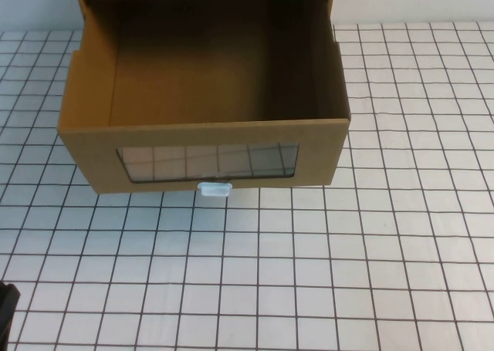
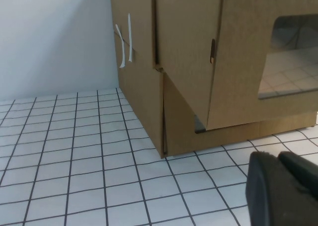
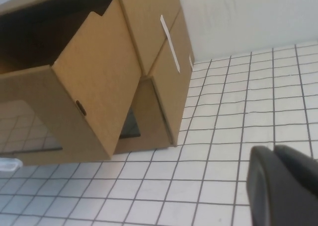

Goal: Open the shoe box
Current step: 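Pull the top drawer of the cardboard box fully open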

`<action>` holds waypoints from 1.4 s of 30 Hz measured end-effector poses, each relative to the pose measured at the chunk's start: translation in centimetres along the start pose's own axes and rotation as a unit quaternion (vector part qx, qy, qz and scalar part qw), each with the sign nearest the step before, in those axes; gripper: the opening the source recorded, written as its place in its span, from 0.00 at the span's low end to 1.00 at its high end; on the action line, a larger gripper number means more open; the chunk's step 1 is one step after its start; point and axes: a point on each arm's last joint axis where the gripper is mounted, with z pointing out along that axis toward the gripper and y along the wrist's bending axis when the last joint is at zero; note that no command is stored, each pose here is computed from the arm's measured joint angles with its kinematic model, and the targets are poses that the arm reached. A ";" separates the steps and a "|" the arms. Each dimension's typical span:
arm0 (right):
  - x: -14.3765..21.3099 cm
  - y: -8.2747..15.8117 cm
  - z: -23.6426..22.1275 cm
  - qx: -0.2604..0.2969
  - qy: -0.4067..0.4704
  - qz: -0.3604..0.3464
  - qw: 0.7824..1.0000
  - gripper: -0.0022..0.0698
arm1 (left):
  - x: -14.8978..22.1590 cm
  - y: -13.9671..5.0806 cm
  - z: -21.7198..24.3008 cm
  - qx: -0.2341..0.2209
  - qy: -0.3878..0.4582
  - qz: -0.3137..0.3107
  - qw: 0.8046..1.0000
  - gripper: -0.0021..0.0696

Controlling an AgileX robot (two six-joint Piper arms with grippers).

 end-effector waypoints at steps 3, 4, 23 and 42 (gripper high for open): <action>0.2 -0.2 -0.1 0.006 -0.004 -0.051 0.999 0.01 | 0.0 0.0 0.0 0.000 0.000 0.000 1.000 0.03; 0.3 -0.4 -0.2 0.015 -0.010 -0.066 0.998 0.01 | 0.0 0.0 0.0 0.000 0.000 0.000 1.000 0.03; 6.6 -3.7 -3.0 0.150 0.045 -0.096 0.983 0.01 | 0.1 0.0 0.0 0.000 0.001 0.000 1.000 0.03; 6.9 -3.7 -3.1 0.150 0.064 -0.094 0.982 0.01 | 0.1 0.0 0.0 0.000 0.001 0.000 1.000 0.03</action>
